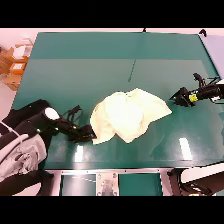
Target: Fold the shirts.
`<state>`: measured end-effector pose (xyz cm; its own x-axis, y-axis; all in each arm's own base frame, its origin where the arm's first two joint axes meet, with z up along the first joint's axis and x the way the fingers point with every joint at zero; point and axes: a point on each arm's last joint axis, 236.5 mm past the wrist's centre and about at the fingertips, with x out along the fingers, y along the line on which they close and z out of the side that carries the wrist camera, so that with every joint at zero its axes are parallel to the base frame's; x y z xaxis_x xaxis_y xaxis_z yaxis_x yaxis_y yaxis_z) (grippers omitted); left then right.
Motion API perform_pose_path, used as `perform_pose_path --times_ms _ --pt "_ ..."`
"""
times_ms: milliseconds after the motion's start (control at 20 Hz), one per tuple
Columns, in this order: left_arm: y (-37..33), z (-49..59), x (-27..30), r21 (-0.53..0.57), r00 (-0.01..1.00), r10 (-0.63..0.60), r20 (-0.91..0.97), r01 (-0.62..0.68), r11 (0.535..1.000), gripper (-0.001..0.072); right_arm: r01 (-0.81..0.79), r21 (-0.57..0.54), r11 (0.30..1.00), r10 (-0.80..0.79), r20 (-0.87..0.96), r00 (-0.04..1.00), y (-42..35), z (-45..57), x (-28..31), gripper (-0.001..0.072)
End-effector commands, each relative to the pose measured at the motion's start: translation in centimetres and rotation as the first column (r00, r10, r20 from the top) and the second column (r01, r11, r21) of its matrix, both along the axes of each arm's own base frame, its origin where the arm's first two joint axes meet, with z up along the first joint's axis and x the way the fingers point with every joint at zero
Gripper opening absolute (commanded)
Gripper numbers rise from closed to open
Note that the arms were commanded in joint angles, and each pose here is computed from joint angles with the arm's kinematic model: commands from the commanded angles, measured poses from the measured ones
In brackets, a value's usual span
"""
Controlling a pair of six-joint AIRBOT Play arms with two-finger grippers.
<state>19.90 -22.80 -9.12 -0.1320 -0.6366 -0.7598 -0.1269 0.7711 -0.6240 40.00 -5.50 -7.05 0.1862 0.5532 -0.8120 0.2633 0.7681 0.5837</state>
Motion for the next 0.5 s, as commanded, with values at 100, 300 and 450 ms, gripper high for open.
perform_pose_path --times_ms 100,300,450 --pt "-1.5 -3.0 -1.0 0.042 1.000 0.028 -0.014 -0.027 0.999 0.0471 -0.030 0.016 0.999 0.030 -0.010 0.999 0.1 -1.4 1.3 0.0431" --pt "-1.1 -2.0 1.0 0.016 0.999 0.045 0.015 -0.045 0.999 0.0025 -0.146 0.079 0.986 0.151 -0.066 0.986 3.6 -2.2 -0.2 0.0430" --pt "-0.1 -0.9 2.5 0.005 0.999 0.051 0.020 -0.051 0.999 0.0024 -0.204 0.097 0.974 0.211 -0.074 0.975 5.6 -2.1 -0.5 0.0351"
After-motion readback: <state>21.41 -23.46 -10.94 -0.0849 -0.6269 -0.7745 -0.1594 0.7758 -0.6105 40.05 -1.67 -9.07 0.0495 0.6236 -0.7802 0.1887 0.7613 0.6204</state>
